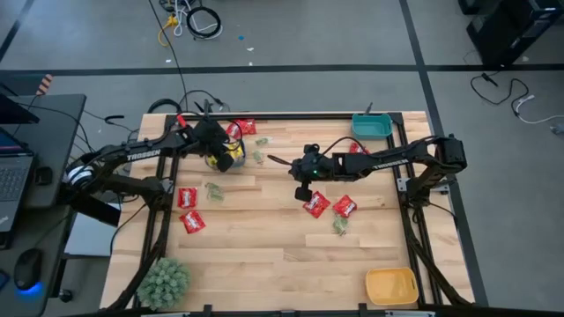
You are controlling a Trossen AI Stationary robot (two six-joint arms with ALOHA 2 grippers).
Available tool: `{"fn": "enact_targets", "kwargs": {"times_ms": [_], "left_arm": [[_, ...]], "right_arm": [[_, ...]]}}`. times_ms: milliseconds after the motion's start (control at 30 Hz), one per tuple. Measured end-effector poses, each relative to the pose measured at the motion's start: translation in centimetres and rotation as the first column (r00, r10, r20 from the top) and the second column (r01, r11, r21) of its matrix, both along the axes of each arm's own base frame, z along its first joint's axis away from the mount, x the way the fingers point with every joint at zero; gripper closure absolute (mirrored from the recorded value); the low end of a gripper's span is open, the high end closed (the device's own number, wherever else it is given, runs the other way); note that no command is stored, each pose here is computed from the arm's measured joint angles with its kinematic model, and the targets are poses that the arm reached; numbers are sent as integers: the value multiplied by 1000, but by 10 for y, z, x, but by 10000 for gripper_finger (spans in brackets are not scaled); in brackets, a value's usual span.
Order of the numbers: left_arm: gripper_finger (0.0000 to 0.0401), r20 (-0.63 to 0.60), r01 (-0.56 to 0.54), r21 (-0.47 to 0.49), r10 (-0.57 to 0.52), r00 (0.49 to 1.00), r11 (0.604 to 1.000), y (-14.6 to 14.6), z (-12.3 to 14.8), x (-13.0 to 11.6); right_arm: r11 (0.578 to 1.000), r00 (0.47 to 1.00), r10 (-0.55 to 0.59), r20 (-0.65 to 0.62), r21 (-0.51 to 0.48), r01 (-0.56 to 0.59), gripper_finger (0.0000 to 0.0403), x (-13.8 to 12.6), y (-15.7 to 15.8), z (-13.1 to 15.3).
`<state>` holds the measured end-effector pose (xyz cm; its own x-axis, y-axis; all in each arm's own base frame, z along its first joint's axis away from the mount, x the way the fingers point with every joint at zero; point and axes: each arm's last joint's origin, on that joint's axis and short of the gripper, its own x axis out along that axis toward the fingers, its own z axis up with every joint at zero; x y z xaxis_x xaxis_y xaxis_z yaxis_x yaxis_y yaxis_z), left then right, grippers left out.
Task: Sort candy
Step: Put the red candy into the blue bin
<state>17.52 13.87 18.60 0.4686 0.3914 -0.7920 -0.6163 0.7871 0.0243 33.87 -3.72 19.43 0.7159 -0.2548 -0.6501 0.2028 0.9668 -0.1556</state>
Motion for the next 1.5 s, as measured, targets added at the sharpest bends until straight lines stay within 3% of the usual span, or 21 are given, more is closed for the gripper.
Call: {"fn": "enact_targets", "kwargs": {"times_ms": [300, 467, 633, 700, 767, 900, 1000, 1167, 1500], "left_arm": [[401, 142, 3, 117, -20, 990, 993, -2, 24, 0], [401, 226, 96, 145, -128, 966, 985, -19, 40, 1], [401, 278, 205, 185, -252, 927, 961, -41, 49, 13], [401, 297, 243, 198, -294, 909, 950, -49, 51, 18], [401, 319, 273, 218, -333, 887, 937, -56, 54, 23], [401, 358, 302, 248, -377, 854, 920, -65, 58, 29], [401, 358, 311, 252, -387, 850, 916, -66, 58, 30], [401, 333, 325, 250, -396, 856, 912, -67, 56, 29], [401, 309, 335, 238, -398, 864, 912, -67, 54, 28]], "right_arm": [[1000, 1000, -9, -14, 12, 9, 402, -1, 0, -1], [999, 998, -15, -61, 36, 18, 402, -5, -1, -5], [987, 977, -5, -215, 159, 40, 398, -17, 12, -16], [984, 946, -65, -317, 135, 113, 391, -26, 15, -21], [975, 899, -186, -397, 41, 220, 381, -36, 12, -24], [904, 773, -406, -487, -88, 419, 355, -54, -11, -28], [852, 689, -491, -533, -129, 507, 332, -67, -33, -29], [818, 612, -528, -589, -159, 552, 284, -82, -68, -29], [858, 573, -469, -672, -191, 478, 215, -101, -101, -31]]}}
